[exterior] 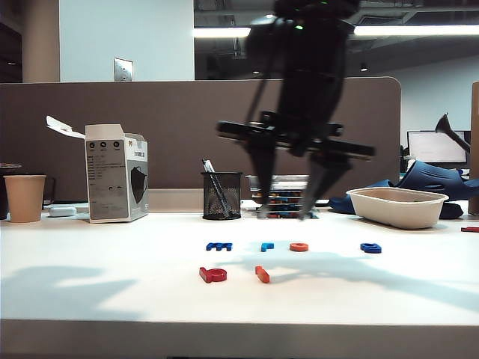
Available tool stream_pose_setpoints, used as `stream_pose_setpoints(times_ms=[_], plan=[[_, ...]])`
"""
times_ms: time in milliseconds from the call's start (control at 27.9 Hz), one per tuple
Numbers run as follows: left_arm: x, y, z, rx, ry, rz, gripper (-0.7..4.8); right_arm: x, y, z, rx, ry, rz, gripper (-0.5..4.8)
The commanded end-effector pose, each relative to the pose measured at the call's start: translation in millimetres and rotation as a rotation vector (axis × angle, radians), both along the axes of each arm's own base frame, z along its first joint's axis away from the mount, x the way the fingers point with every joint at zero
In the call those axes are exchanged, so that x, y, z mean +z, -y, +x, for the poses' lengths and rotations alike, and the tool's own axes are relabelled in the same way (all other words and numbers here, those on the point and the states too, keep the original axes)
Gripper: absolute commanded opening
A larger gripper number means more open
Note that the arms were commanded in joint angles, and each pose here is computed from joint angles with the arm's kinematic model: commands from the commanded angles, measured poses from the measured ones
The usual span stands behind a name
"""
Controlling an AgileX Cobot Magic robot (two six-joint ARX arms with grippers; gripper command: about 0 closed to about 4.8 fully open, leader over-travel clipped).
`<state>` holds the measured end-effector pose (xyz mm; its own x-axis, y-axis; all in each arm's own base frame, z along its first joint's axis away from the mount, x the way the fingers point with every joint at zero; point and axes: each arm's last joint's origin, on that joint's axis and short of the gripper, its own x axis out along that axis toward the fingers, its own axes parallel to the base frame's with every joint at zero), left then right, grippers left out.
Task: Select the appropriate letters from the row of letter magnets placed on the table to arrange into the word "big".
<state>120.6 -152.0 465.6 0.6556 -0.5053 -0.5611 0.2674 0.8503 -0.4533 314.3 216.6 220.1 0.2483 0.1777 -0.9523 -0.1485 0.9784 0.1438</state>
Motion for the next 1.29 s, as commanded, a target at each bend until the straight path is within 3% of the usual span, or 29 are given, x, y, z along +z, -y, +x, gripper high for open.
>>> stream_pose_setpoints(times_ms=[36,322,537,1074,1289], plan=[[1.5,-0.7,-0.3,0.004,0.006,-0.009,-0.05,1.9,21.0,10.7,-0.05,0.02,-0.061,2.17],[1.5,-0.7,-0.3,0.004,0.007,-0.01,-0.05,1.0,66.4,35.0,-0.16,0.032,-0.087,2.18],[1.5,-0.7,-0.3,0.004,0.007,-0.01,-0.05,-5.8,82.2,45.2,-0.205,0.032,-0.097,2.18],[1.5,-0.7,-0.3,0.004,0.006,-0.009,-0.05,-51.1,79.6,54.3,-0.198,-0.094,-0.145,2.09],[1.5,-0.7,-0.3,0.004,0.007,-0.01,-0.05,-51.8,79.6,53.7,-0.197,-0.103,-0.148,1.27]])
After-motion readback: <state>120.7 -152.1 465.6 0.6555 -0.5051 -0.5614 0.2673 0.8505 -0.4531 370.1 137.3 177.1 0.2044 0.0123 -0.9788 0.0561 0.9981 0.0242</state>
